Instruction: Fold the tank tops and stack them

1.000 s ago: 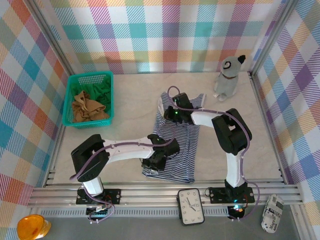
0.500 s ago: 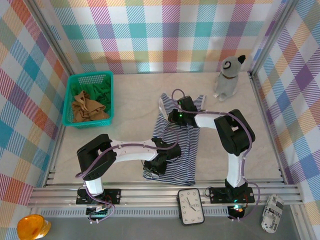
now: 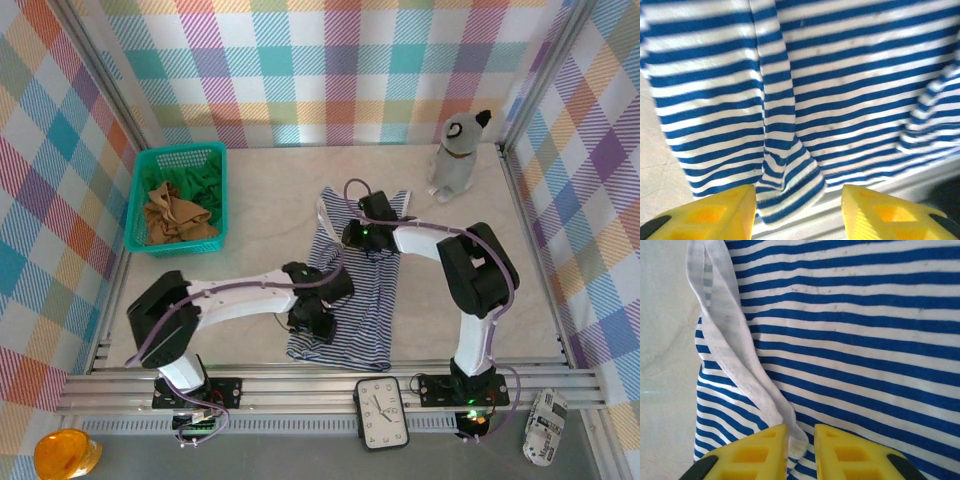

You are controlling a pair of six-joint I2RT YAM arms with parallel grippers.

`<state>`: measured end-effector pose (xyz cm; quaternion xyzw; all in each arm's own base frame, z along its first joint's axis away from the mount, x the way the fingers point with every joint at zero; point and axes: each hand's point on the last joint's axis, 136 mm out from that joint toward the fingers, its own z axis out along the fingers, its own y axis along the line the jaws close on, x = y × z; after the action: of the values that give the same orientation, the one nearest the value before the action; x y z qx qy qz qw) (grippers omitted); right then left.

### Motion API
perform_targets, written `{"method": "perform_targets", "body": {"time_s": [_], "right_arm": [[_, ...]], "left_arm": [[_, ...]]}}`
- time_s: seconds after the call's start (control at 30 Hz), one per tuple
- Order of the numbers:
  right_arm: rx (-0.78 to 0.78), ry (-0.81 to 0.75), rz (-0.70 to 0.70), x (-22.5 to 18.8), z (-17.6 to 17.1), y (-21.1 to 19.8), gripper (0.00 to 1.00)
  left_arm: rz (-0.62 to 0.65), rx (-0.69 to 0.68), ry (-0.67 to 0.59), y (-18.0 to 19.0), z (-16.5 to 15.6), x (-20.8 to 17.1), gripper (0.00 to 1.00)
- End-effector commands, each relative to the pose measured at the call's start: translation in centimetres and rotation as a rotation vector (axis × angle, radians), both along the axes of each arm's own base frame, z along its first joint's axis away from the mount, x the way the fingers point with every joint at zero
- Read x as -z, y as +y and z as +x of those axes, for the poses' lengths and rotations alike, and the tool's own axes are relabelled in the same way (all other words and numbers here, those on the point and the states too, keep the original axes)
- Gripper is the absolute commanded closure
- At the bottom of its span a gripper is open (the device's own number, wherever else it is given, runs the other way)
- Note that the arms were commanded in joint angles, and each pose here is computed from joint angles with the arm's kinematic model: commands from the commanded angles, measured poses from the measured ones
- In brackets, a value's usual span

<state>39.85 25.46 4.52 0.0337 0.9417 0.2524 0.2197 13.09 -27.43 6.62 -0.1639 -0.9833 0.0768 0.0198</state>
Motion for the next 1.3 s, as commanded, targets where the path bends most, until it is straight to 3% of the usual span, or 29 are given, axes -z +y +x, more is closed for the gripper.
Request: {"method": "perform_targets", "body": {"time_s": [0.0,0.13,0.3,0.53,0.87,1.2,1.27], "right_arm": [[-0.025,-0.102,-0.031,-4.5,1.3,-0.4,0.73],[-0.069,-0.142,0.093,-6.9,1.6,2.2,0.7],[-0.111,-0.165,0.158,-7.1,3.2,5.3,0.69],[-0.152,-0.151,0.166,-5.1,6.1,8.2,0.66],[-0.218,-0.256,-0.17,-2.0,9.8,7.9,0.57],[-0.314,-0.234,-0.407,0.7,11.4,8.2,0.56],[-0.303,-0.227,-0.436,0.9,11.8,7.9,0.6]], "left_arm": [[-0.119,-0.062,-0.015,0.2,1.8,-2.8,0.5],[-0.158,-0.159,-0.026,1.3,4.1,-2.1,0.5],[-0.214,-0.247,-0.049,0.6,6.7,-0.4,0.52],[-0.236,-0.234,0.013,-1.4,6.2,2.3,0.54],[-0.181,-0.23,0.079,-0.5,4.2,5.5,0.54],[-0.146,-0.239,0.116,0.7,2.6,7.0,0.54],[-0.141,-0.239,0.123,0.8,2.4,7.2,0.54]]}}
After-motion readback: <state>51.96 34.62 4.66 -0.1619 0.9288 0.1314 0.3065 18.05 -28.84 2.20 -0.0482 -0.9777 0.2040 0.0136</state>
